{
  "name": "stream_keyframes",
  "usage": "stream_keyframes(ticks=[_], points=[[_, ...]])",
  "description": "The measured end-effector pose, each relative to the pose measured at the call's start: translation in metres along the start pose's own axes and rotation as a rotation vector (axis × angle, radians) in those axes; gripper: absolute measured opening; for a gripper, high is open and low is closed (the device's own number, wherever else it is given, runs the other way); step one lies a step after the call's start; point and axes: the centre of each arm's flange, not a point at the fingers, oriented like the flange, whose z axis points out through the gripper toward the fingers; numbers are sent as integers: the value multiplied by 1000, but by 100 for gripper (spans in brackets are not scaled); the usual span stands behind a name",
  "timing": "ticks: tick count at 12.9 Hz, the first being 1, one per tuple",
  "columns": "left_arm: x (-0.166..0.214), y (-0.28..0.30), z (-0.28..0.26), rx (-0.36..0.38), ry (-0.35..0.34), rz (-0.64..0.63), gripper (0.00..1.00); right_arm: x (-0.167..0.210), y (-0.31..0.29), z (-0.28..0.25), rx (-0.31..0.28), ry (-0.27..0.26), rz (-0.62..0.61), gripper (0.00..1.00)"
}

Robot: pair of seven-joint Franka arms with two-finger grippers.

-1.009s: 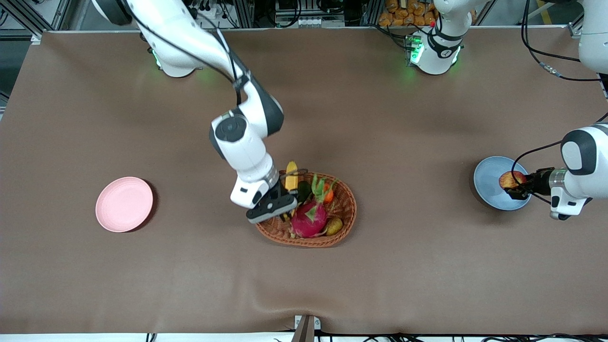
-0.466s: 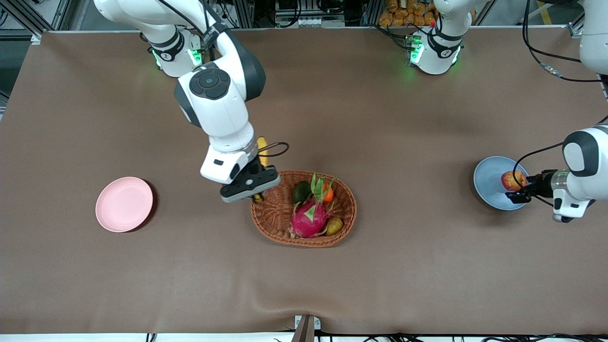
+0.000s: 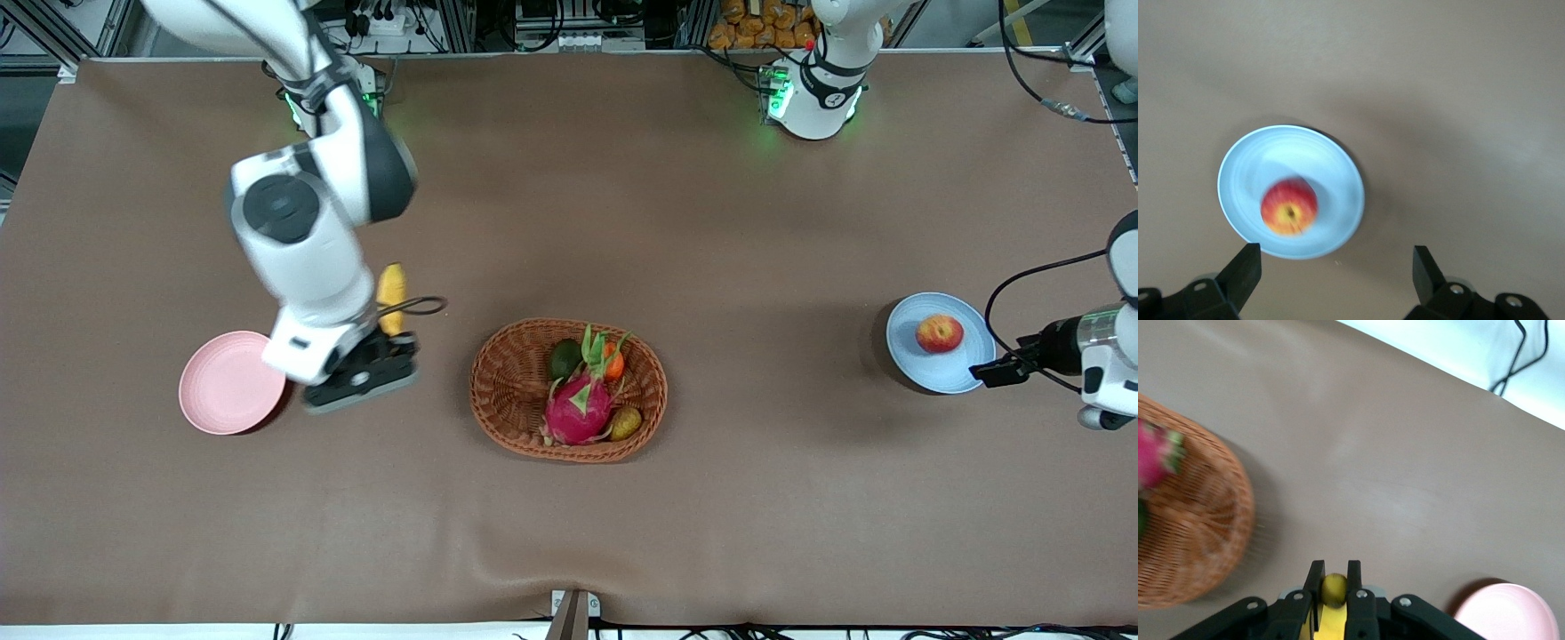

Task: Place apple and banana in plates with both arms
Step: 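Lift the banana toward the pink plate while the left gripper releases the apple, then lower the banana onto the pink plate and open the right gripper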

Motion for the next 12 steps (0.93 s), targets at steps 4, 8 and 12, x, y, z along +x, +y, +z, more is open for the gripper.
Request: stream_keyframes(ticks=[4, 8, 12], points=[[-33, 26, -96, -28, 103, 52, 100, -28, 92, 37, -7, -76, -21, 17], [-114, 60, -189, -23, 210, 134, 100, -68, 153, 81, 9, -169, 16, 17], [-168, 69, -236, 8, 275, 213, 100, -97, 188, 129, 26, -236, 57, 17]])
